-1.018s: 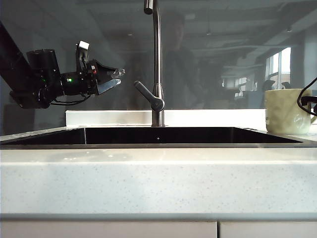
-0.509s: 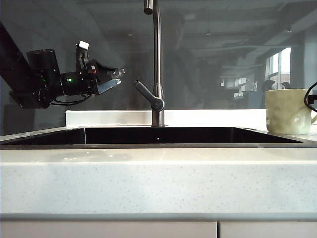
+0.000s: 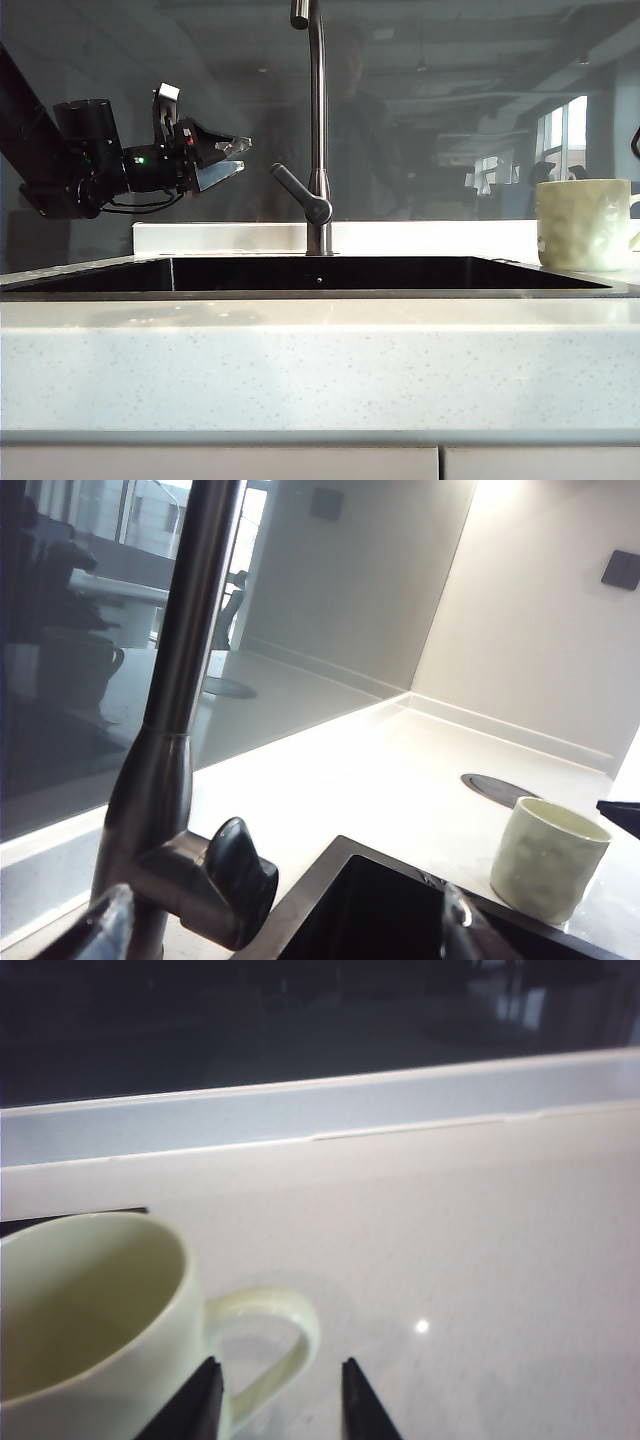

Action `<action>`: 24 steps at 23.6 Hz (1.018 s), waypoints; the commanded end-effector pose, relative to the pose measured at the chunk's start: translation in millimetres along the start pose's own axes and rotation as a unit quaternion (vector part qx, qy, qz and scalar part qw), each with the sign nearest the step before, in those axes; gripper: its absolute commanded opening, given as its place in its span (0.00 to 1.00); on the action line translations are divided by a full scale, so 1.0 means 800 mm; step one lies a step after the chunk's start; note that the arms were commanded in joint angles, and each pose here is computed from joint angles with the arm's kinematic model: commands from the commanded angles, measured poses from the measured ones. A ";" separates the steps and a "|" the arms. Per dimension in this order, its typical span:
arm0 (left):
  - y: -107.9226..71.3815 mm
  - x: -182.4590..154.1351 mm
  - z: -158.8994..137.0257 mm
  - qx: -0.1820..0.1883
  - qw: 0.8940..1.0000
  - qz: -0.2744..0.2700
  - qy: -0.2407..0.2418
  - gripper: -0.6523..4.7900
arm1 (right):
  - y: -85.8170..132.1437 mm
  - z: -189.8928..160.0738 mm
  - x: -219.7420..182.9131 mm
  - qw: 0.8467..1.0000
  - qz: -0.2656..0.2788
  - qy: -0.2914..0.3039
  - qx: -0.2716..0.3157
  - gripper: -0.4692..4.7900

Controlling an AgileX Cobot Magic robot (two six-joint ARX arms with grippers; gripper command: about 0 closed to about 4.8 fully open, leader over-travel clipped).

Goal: Pick up the mug next to the sink, go to the faucet to get some water, pour the water into the sink, and finally put the mug back to its place.

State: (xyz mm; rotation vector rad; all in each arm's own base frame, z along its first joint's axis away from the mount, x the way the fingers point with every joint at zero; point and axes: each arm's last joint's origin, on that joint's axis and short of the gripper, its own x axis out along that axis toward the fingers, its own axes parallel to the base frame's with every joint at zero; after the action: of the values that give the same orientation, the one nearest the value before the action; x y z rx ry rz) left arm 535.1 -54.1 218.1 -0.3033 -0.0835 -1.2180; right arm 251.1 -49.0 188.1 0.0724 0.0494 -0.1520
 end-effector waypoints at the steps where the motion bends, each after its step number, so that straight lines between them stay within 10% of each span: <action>1: -0.003 -0.001 0.008 -0.005 1.000 -0.007 -0.005 0.69 | 0.004 0.016 -0.019 0.998 0.025 0.014 0.047 0.16; 4: -0.007 -0.003 0.012 -0.004 1.000 -0.025 -0.004 0.16 | 0.009 0.029 -0.032 0.998 0.046 0.014 0.046 0.07; 5: -0.008 -0.004 0.014 -0.004 1.000 -0.029 -0.007 0.12 | 0.012 0.034 -0.038 0.998 0.050 0.012 0.046 0.07; 13: -0.023 -0.026 0.046 -0.010 0.997 -0.048 -0.055 0.11 | 0.028 0.062 -0.075 0.996 0.077 -0.006 0.043 0.07; 24: -0.086 -0.022 0.152 0.074 0.992 -0.081 -0.070 0.12 | 0.030 0.087 -0.104 0.994 0.087 -0.060 0.040 0.07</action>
State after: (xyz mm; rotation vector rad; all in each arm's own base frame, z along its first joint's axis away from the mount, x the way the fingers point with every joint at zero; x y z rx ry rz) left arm 486.5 -27.8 327.8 -0.3050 -0.2670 -1.3300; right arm 176.5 -18.1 260.3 0.1456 -0.0598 0.0149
